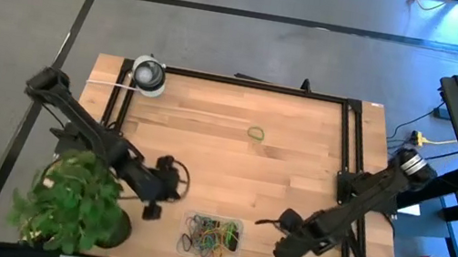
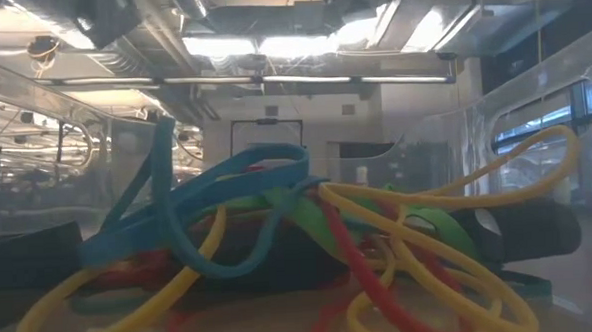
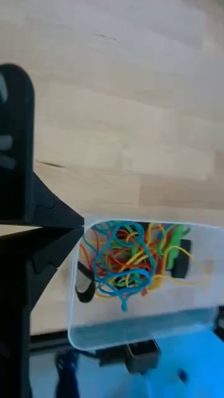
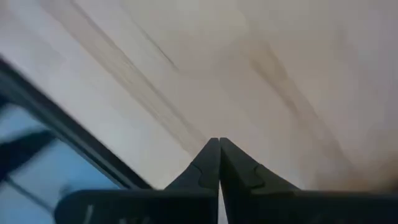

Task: Pick and place rubber bands into bin
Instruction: Put the yellow rubber band into the transparent bin

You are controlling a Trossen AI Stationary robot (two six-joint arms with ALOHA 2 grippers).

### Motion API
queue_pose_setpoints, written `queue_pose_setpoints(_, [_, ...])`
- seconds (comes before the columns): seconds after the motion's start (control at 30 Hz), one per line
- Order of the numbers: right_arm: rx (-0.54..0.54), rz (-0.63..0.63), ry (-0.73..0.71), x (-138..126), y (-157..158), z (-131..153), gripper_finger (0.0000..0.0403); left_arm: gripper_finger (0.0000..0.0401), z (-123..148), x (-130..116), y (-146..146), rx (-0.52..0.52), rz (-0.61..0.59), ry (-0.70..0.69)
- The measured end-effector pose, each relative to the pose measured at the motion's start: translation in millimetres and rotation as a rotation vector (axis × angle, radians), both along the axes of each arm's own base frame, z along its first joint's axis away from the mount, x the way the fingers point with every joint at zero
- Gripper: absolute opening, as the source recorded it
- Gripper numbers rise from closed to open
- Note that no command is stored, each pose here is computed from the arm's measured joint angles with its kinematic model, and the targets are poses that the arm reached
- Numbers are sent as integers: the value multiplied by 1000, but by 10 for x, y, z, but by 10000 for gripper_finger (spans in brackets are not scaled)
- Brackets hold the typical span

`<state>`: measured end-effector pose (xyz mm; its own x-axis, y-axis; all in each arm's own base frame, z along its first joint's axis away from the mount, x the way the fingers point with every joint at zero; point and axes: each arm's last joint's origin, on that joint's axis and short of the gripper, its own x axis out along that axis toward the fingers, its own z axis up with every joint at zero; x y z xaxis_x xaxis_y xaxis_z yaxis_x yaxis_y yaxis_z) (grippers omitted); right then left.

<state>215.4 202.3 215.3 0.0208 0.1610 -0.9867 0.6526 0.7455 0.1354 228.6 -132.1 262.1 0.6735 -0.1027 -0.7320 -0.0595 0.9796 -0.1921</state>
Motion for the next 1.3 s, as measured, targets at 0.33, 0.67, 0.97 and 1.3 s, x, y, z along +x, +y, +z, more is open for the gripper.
queue_pose_setpoints(0.33, [186, 15, 486, -171, 38, -669, 108, 2, -88, -506, 309, -99, 48, -71])
queue_pose_setpoints(0.67, [254, 29, 502, -396, 25, -1046, 228, 2, 11, -524, 319, -121, 11, -163])
queue_pose_setpoints(0.97, [369, 10, 538, -574, 99, -1201, 179, 2, 72, -484, 297, -161, 9, -231])
queue_pose_setpoints(1.3, [305, 31, 410, -546, 224, -1058, 12, 2, 98, -469, 288, -142, -18, -267])
